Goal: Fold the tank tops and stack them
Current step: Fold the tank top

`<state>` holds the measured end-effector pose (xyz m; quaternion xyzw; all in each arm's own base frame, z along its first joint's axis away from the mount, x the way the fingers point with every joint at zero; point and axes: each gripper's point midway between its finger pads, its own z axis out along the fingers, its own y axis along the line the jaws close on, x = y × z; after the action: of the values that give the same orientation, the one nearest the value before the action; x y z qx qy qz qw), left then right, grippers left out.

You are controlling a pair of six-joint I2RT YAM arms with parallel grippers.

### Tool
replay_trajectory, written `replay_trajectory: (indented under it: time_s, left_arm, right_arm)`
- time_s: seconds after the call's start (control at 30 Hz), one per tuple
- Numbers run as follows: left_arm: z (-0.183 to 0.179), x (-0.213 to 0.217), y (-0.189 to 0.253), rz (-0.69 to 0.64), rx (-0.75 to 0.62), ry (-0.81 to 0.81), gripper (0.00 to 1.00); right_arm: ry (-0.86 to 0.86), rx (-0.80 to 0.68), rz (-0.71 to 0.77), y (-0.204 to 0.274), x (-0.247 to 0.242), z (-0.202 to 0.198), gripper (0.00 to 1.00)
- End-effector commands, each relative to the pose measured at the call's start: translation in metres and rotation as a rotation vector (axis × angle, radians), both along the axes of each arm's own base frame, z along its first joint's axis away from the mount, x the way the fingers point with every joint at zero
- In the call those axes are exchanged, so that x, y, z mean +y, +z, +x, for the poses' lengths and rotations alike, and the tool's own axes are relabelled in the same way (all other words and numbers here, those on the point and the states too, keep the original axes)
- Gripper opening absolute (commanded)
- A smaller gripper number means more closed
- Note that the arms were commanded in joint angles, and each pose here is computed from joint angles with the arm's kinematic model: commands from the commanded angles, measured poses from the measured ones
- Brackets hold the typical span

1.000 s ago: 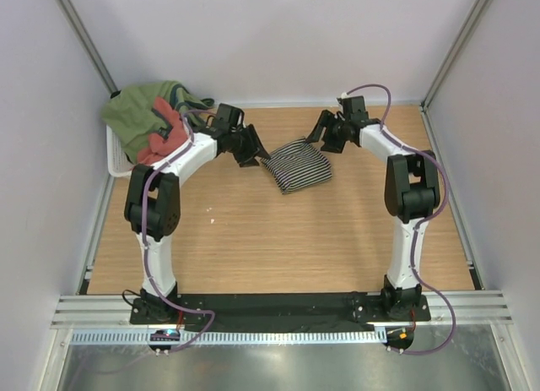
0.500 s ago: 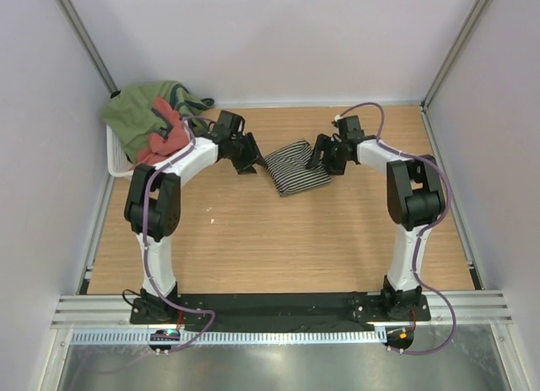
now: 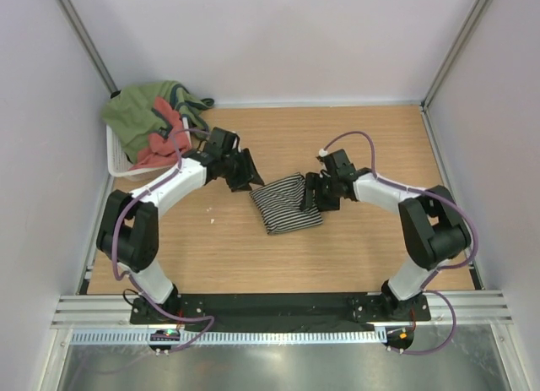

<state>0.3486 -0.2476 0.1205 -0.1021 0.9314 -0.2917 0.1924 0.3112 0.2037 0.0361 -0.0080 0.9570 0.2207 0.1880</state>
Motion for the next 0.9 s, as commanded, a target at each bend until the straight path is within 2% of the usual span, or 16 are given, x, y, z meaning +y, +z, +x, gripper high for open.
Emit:
replay_trajectory:
  time_s: [0.0, 0.17, 0.37, 0.57, 0.7, 0.87]
  left_arm:
    - [-0.011, 0.007, 0.005, 0.020, -0.048, -0.022, 0.48]
    - [-0.025, 0.011, 0.004, 0.007, -0.033, -0.028, 0.50]
    - [-0.032, 0.007, -0.011, -0.043, -0.016, -0.016, 0.52]
    - [-0.024, 0.003, -0.028, -0.070, -0.023, 0.016, 0.52]
    - [-0.015, 0.001, -0.029, -0.094, -0.066, 0.043, 0.56]
    - [-0.004, -0.002, -0.035, -0.092, -0.072, 0.059, 0.56]
  right_arm:
    - [-0.025, -0.088, -0.001, 0.025, -0.009, -0.003, 0.70]
    - [0.018, -0.209, -0.010, 0.060, -0.010, 0.011, 0.74]
    - [0.111, -0.299, 0.046, 0.082, 0.009, 0.048, 0.68]
    - [0.206, -0.333, 0.047, 0.076, 0.023, 0.080, 0.65]
    - [0.257, -0.359, 0.023, 0.065, 0.026, 0.095, 0.54]
    - [0.289, -0.321, 0.033, 0.051, 0.035, 0.105, 0.54]
